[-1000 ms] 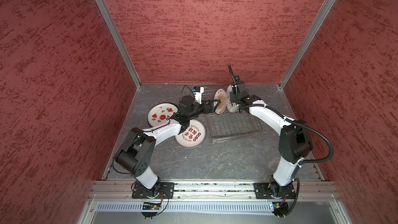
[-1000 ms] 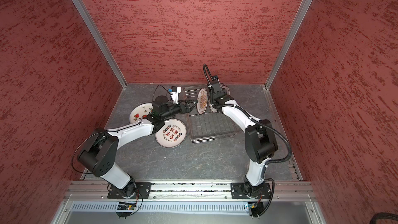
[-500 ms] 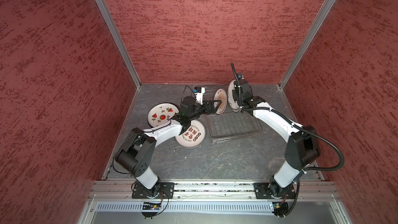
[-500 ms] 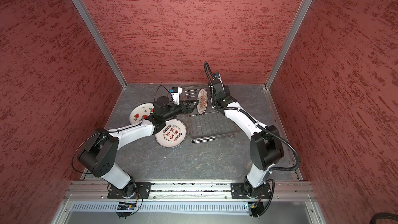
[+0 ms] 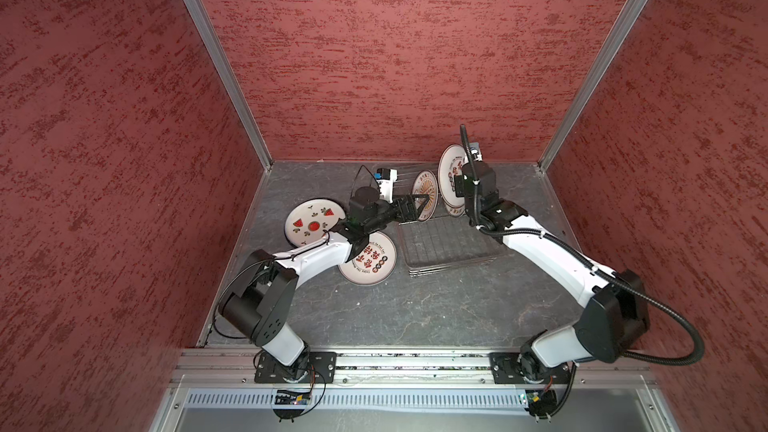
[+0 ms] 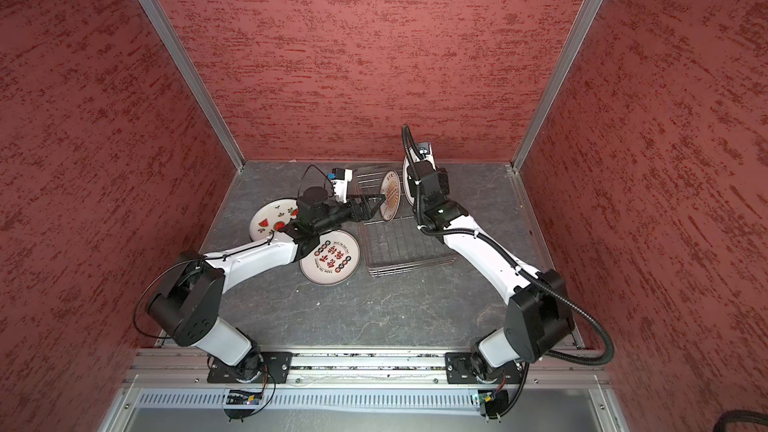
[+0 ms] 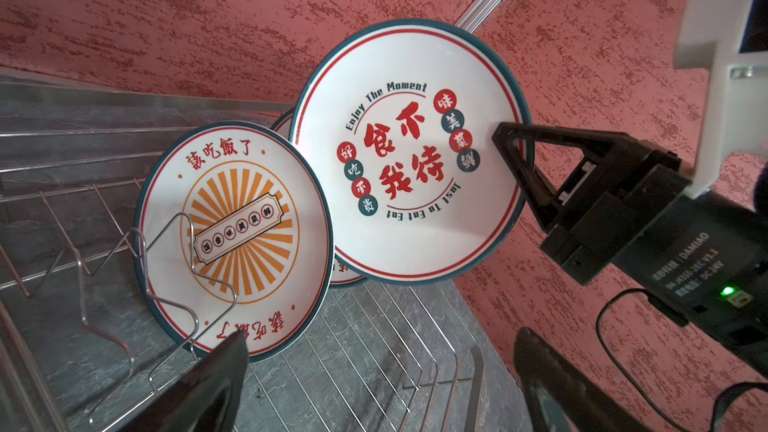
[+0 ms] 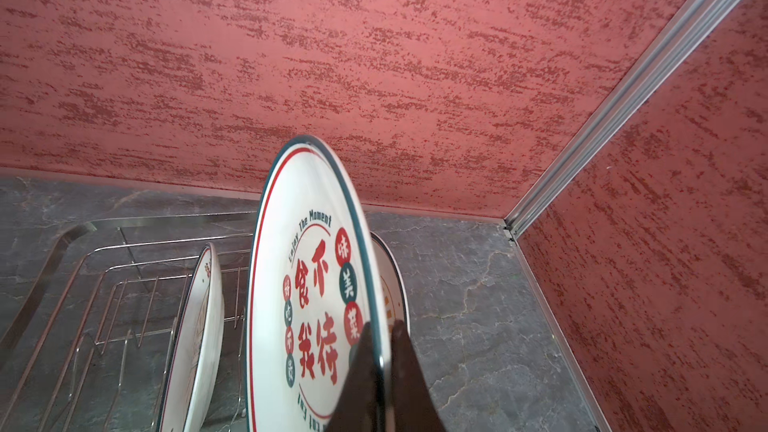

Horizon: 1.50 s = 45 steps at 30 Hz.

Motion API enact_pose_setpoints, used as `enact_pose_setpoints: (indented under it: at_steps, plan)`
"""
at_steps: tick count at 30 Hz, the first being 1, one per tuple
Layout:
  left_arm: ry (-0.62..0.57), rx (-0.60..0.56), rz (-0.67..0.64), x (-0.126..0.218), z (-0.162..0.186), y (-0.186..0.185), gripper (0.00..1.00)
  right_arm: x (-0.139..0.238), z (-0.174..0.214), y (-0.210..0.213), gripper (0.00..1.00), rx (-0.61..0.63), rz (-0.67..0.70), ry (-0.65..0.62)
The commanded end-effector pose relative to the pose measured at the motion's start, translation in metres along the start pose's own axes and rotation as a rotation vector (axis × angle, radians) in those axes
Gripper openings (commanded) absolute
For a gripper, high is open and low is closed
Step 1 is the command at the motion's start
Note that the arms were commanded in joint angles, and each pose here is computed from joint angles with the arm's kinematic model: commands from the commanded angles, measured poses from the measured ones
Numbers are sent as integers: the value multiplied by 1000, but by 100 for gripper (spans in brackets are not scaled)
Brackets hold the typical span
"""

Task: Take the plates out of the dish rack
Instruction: 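Lift the red-text plate up out of the rack with the right gripper, then carry the plate toward the left gripper and grasp its rim with the left gripper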

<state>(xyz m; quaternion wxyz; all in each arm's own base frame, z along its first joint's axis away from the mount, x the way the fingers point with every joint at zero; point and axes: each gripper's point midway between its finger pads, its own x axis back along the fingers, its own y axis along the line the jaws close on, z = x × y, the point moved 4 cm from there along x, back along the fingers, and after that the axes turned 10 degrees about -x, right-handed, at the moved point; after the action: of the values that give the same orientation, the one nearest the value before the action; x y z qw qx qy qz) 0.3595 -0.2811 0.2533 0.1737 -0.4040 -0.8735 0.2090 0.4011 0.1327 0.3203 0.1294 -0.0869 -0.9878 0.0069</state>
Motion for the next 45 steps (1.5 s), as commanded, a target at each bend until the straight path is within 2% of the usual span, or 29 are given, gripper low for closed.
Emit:
enact_pose_setpoints:
  at_steps: [1, 8, 13, 17, 22, 25, 35, 38, 42, 45]
  plan:
    - [-31, -39, -12, 8, -8, -5, 99, 22, -42, -16, 0, -123, 16, -160]
    - [-59, -60, -82, 21, -12, 1, 99, 42, -51, -27, 0, -200, -26, -232]
    - [-54, -120, -56, 31, -16, -3, 99, 61, -55, -20, 0, -261, -188, -270]
    - [-118, -144, -21, 54, -30, -5, 99, 74, -57, -15, 0, -288, -299, -300]
    - [-136, -110, 32, 75, -35, 3, 99, 88, -59, -5, 0, -331, -455, -311]
    - [-162, -80, 60, 87, -32, 10, 99, 90, -58, 5, 0, -357, -555, -288]
    - [-214, -81, 10, 112, -20, 11, 99, 90, -47, 50, 0, -490, -937, -113]
    - [-219, -79, -30, 115, -15, 12, 99, 89, -39, 59, 0, -521, -991, -74]
    - [-198, 12, -85, 117, -5, 25, 100, 84, -25, 66, 0, -564, -1035, -32]
    - [-206, 74, -75, 117, 0, 26, 91, 84, -13, 72, 0, -589, -1083, 11]
